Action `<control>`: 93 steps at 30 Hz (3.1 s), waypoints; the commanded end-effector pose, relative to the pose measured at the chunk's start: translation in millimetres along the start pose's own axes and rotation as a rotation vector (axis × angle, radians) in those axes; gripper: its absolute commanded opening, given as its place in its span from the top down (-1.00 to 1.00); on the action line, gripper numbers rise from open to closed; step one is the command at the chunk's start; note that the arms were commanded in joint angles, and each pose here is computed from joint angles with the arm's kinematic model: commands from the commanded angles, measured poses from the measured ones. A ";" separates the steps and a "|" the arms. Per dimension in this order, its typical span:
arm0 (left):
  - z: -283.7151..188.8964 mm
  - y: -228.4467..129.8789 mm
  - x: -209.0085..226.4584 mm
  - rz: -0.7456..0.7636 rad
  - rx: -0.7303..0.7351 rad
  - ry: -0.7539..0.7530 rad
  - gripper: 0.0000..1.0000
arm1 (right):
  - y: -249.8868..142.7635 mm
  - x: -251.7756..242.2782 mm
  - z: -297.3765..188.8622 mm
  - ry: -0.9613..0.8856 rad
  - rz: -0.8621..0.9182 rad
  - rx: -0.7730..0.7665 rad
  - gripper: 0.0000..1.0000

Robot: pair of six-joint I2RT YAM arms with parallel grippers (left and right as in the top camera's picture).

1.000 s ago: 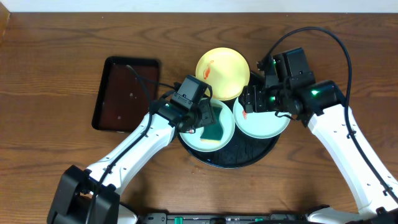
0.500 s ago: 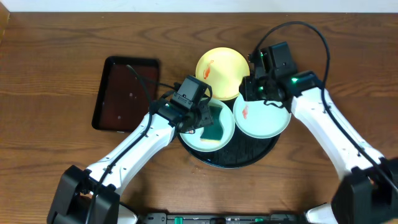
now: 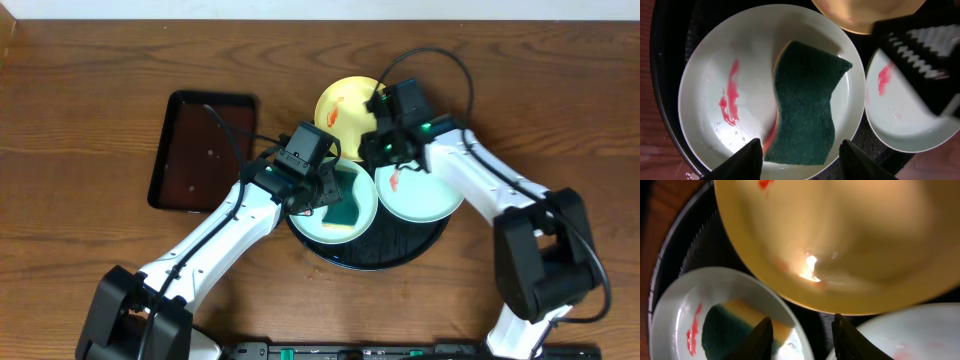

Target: Clean dirty plates on tray and stack at the side

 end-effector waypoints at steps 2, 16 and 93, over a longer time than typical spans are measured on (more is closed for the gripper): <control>4.3 -1.4 3.4 0.013 0.010 0.020 -0.03 | -6.2 6.3 13.4 -0.053 -0.050 0.016 0.29; 4.3 -1.3 3.4 0.012 0.010 0.019 -0.03 | -21.4 5.0 16.1 -0.131 -0.060 0.079 0.38; 65.5 -4.0 9.3 0.413 0.127 -0.032 -0.13 | -28.7 8.4 29.2 0.072 -0.177 0.198 0.98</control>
Point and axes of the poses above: each gripper's point midway between its finger pads, its own z axis out along the fingers, its own x axis along the line the jaws close on, y = z × x, the point moved 9 cm from there along -z, back along the fingers, and after that the axes turned 13 degrees about z, right-handed, at the moved point
